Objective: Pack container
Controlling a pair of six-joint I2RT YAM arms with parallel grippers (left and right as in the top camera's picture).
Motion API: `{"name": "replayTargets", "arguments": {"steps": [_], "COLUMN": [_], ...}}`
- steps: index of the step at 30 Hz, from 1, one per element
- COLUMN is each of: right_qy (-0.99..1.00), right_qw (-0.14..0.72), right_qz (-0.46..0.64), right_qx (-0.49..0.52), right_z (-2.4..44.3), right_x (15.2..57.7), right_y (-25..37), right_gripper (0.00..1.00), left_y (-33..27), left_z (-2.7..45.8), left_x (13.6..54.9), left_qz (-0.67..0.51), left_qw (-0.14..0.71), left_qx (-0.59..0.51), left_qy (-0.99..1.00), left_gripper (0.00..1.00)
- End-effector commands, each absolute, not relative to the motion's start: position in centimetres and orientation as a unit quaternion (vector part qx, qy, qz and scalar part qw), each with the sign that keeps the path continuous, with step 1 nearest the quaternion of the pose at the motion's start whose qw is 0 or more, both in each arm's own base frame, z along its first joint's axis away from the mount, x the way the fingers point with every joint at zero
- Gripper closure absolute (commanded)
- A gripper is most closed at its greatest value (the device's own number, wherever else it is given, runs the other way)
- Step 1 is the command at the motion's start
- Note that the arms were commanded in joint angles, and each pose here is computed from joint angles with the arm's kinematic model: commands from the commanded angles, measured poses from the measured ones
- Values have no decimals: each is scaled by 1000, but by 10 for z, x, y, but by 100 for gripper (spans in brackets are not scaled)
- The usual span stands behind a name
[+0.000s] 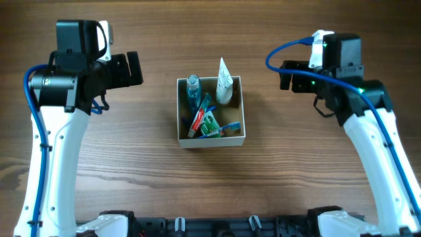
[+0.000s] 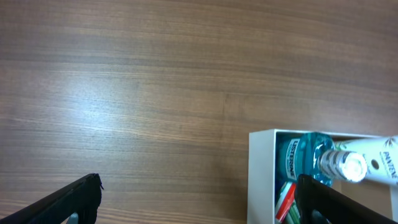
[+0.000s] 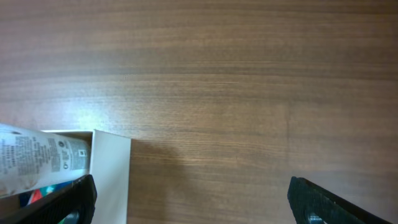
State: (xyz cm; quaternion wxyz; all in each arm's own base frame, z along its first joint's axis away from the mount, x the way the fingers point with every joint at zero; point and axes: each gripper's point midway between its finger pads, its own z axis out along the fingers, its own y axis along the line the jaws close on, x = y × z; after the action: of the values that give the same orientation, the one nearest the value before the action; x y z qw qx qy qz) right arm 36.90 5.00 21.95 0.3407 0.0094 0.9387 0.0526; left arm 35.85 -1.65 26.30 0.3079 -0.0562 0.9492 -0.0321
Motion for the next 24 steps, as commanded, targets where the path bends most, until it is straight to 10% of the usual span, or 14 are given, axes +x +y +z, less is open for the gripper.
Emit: {"name": "replayTargets", "arguments": {"steps": [1, 14, 24], "right_qy": [912, 852, 842], "right_qw": [402, 515, 530], "right_qz": [62, 65, 58], "right_qx": [54, 77, 85], "right_z": [270, 258, 245], "right_x": [344, 225, 208], "right_y": [41, 15, 9], "right_gripper": [0, 0, 0], "left_y": [-19, -32, -31], "left_z": [290, 260, 245], "left_x": [335, 215, 198], "left_qz": [-44, -98, -99], "left_qw": [349, 504, 515], "left_qx": [-33, -11, -10], "left_qy": [936, 858, 852], "left_gripper": [0, 0, 0]}}
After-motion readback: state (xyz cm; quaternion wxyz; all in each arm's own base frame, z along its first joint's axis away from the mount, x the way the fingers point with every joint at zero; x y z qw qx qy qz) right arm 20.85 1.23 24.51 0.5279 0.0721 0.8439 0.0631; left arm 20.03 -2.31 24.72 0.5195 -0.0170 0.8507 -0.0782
